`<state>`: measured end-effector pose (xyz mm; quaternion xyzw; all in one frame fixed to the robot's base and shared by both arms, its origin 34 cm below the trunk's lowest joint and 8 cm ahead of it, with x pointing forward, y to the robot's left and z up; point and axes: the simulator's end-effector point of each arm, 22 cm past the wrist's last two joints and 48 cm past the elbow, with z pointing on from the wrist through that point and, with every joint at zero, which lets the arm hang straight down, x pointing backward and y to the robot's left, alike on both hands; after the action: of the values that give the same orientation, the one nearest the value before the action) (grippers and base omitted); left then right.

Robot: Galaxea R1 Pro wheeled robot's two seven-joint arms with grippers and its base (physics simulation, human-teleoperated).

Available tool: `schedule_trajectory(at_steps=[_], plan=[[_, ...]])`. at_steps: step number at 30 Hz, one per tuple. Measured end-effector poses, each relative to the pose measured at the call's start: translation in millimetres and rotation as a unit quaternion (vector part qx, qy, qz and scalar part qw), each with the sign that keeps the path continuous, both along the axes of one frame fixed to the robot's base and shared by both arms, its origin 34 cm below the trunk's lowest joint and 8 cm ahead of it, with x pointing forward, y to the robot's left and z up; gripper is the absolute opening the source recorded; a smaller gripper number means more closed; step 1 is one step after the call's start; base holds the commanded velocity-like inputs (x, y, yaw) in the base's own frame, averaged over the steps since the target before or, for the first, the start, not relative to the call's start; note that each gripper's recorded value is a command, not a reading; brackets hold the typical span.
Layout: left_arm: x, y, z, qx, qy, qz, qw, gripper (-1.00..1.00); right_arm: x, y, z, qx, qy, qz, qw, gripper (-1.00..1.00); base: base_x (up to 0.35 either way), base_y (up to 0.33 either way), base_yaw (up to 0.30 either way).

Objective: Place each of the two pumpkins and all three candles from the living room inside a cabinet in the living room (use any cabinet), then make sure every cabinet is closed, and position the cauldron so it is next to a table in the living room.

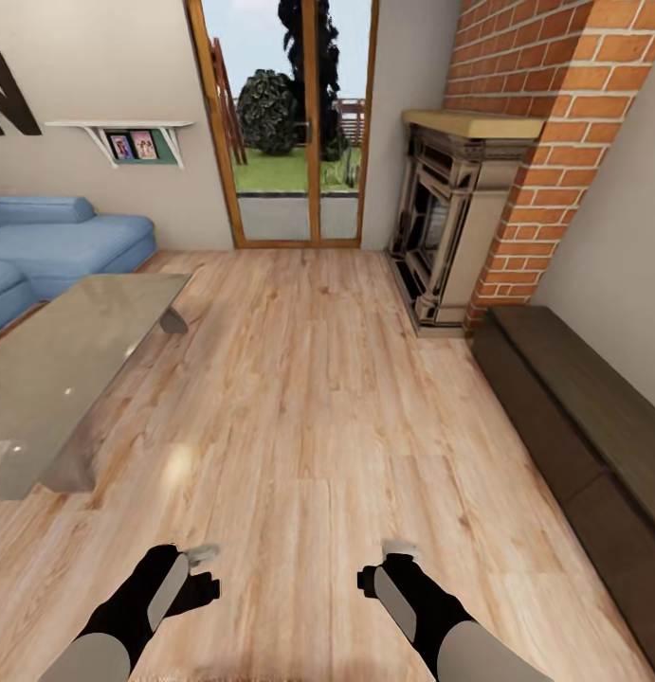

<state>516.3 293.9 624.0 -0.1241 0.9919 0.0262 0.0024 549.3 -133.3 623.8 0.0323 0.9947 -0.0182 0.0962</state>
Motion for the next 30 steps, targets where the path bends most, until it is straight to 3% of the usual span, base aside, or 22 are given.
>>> schedule_trajectory(at_steps=[12, 30], plan=[[-3.8, -1.0, 13.0, -0.003, 0.002, 0.002, 1.0, 1.0, -3.1, 0.1, 13.0, 0.0, 0.0, 0.0, 1.0, 1.0, -0.014, 0.01, 0.294], [-10.2, -2.4, 30.4, -0.007, 0.004, 0.005, 1.0, 1.0, -6.5, 2.6, 31.4, -0.004, -0.007, 0.012, 0.9999, 1.0, -0.231, 0.183, 0.294]])
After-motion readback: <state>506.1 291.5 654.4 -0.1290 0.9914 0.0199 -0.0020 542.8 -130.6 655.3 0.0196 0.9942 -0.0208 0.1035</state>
